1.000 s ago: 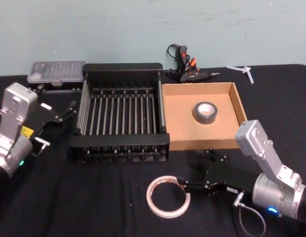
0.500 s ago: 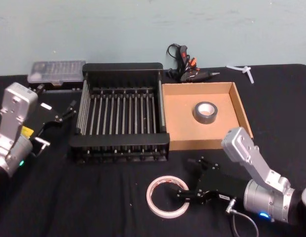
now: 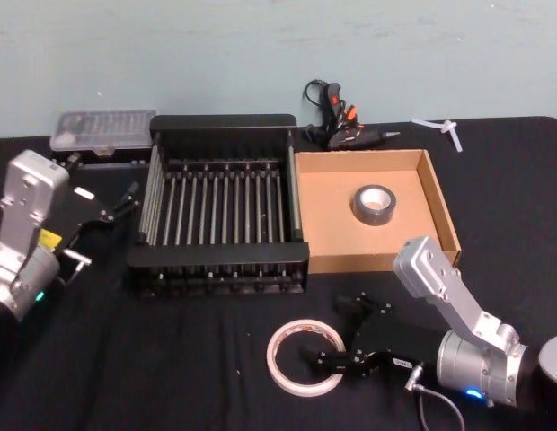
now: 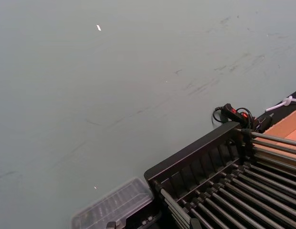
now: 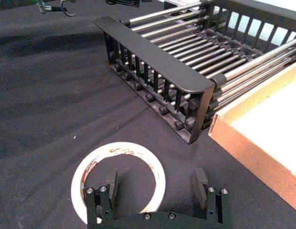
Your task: Pick up the white tape and place it into the black box , Pick up the silver tape and place it into the brown box.
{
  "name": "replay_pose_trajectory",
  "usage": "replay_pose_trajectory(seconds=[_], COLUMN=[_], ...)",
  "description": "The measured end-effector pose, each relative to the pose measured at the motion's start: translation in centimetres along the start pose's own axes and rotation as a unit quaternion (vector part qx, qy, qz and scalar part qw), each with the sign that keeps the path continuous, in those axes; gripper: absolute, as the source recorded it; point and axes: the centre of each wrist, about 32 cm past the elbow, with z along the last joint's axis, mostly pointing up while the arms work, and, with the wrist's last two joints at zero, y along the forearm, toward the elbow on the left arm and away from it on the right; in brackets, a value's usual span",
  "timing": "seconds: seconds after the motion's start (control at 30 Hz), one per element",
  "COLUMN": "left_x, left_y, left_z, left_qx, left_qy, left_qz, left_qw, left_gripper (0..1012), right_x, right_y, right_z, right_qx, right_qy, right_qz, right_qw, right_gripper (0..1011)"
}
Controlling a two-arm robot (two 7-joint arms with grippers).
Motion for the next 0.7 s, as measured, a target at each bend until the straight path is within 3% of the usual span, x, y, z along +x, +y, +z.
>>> replay_pose_trajectory(seconds=[0.7], left_x=[0.00], left_y=[0.00], left_z=[0.00], left_qx=[0.000], left_qy=[0.000], left_qz=[0.000], left_qw=[1.0000], left_gripper=[1001], right_x=[-0.17], right_y=[0.51], right_z=[-0.33], right_qx=[-0.012], right_qy=[-0.002], right_qz=[-0.001], right_qw=[0.9999], right_gripper=[1002])
